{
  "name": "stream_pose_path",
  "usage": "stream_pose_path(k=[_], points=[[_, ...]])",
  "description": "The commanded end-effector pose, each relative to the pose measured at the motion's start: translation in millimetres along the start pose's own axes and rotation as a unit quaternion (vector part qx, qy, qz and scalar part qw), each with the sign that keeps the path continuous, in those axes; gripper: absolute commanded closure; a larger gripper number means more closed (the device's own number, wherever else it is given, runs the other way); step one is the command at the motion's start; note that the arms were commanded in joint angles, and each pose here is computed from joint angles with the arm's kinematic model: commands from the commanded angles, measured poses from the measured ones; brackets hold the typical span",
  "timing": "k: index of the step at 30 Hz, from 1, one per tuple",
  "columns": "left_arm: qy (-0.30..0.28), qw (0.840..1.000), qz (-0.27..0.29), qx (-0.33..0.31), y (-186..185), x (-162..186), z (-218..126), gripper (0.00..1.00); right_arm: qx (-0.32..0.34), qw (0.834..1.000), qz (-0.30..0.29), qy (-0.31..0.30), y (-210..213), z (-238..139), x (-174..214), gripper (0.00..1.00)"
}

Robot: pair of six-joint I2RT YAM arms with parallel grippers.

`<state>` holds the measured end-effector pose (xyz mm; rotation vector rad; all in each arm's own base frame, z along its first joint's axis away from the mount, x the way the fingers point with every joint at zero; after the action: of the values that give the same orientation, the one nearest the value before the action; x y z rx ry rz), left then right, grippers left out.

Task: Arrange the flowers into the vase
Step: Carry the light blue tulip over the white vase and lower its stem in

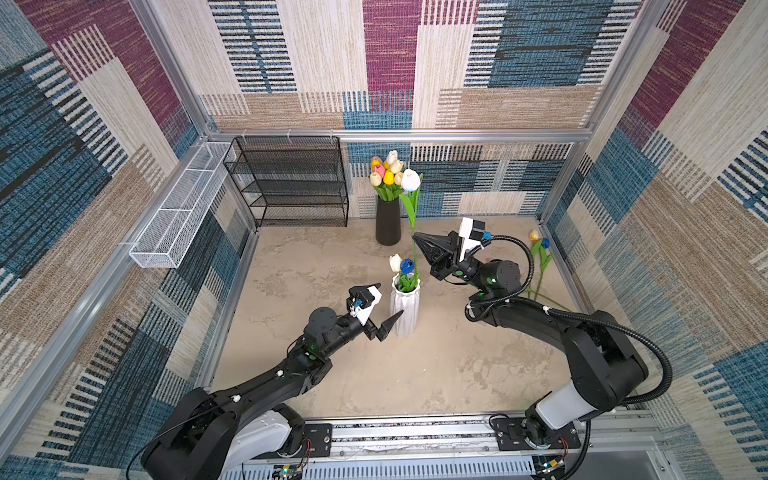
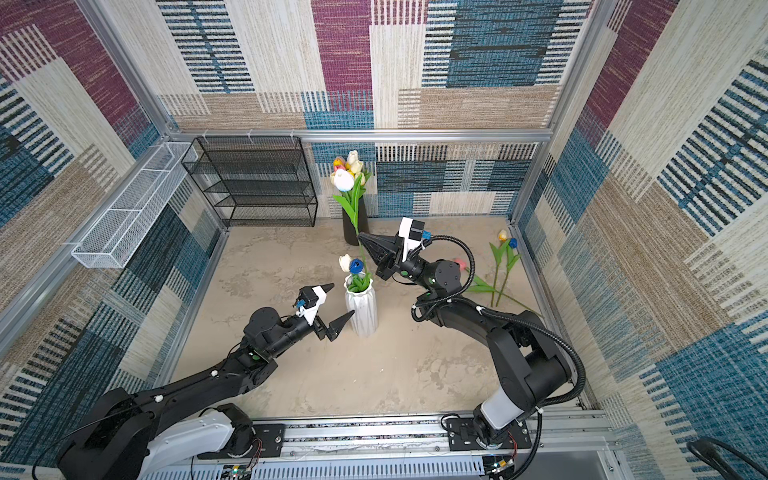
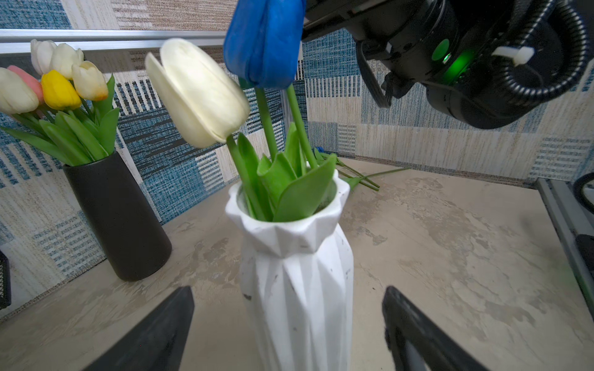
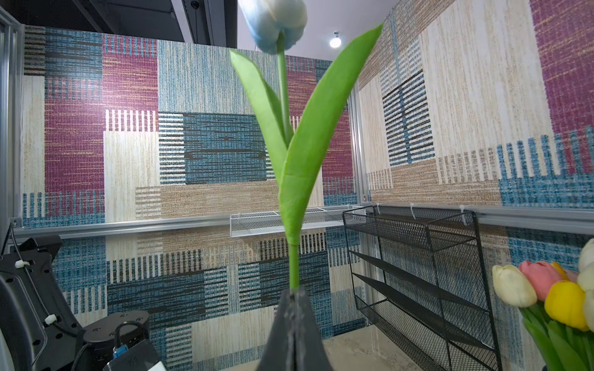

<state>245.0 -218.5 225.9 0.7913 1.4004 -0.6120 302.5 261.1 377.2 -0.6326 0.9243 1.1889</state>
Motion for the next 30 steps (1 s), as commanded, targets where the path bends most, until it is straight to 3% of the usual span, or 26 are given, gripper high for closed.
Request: stream_pose_path(k=[1,15,28,30], points=[[-0.011,1.0,0.017,0.001,0.0,-3.3,1.0,0.05,-0.029,0.997,-0.035,-0.056,12.9,-1.7,-19.5,1.0],[-0.008,1.0,0.02,-0.002,0.9,-1.4,2.3,0.06,-0.031,0.997,-0.049,-0.044,25.5,-18.4,-8.0,1.0],[-0.01,1.0,0.017,-0.001,0.3,-1.6,1.1,0.06,-0.026,0.998,-0.052,0.008,25.2,-24.6,20.5,1.0],[-0.011,1.0,0.018,-0.003,0.9,-1.9,0.4,0.06,-0.021,0.998,-0.056,0.02,25.4,-27.0,26.4,0.94]])
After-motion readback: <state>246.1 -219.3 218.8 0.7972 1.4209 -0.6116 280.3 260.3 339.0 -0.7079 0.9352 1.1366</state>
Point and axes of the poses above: each gripper's point midway between its finger pads, its own z axis out along the fingers, its own y axis along the line the jaws close on, x = y × z, the point moved 4 cm from there along -z, back along the fingers, and after that the axes turned 1 degree about -z, right-handed, at the moved point
